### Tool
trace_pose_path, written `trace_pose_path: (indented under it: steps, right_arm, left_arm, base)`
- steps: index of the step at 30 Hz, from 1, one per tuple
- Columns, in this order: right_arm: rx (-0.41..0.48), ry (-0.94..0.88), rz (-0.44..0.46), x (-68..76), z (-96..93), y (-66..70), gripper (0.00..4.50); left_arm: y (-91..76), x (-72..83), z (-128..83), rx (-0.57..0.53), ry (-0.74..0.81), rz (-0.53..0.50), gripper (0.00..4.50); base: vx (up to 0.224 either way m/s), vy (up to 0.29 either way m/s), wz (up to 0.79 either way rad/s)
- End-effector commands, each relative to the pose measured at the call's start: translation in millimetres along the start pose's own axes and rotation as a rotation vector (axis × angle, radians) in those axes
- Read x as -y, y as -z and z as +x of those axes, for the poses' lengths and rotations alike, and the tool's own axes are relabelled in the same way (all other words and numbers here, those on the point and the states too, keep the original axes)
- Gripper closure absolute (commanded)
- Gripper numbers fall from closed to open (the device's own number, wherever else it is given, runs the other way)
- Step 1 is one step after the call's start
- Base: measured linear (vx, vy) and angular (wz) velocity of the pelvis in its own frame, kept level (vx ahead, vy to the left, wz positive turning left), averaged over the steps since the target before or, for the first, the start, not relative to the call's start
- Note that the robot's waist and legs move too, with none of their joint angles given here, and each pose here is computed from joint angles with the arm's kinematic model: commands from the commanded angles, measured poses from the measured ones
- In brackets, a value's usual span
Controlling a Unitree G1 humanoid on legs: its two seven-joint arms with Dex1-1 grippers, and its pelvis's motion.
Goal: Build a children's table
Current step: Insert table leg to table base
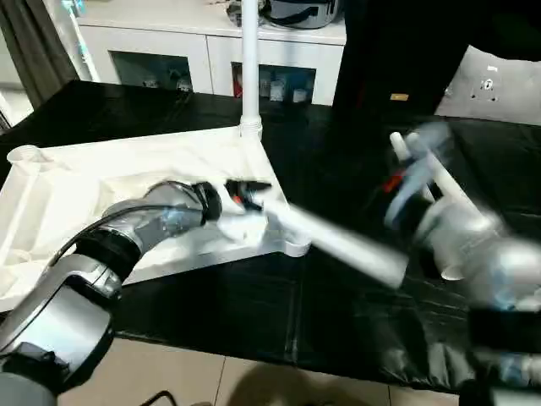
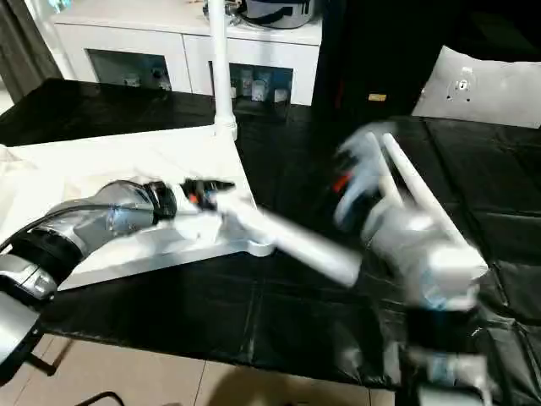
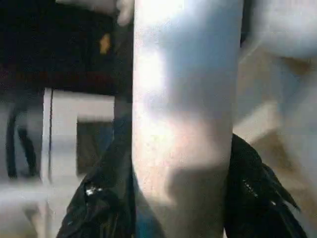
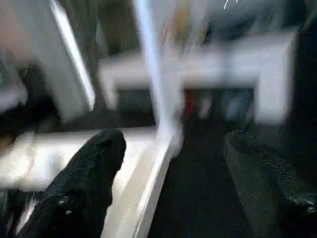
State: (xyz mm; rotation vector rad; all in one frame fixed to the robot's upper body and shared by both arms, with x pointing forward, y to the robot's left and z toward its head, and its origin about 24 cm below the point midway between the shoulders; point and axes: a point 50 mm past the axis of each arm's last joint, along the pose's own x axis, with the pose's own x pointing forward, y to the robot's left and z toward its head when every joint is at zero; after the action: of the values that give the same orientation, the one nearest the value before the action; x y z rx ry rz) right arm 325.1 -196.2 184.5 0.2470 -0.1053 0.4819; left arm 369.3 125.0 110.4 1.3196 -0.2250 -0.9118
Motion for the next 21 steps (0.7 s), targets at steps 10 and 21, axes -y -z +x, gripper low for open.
trace_pose_path:
  steps: [10,21]
  right_arm:
    - [0.212,0.018,0.027,16.2,-22.3,-27.2,0.00]
    - [-0.147,-0.137,-0.080,-17.9,-18.8,42.7,0.00]
  left_arm:
    - [1.9,-51.4,-7,0.118,-0.253,-0.722,2.66]
    - [-49.5,-99.2,-20,0.549,-0.289,-1.165,2.67]
  base:
    - [0.000,0.000,0.00]
    - [0.000,0.000,0.00]
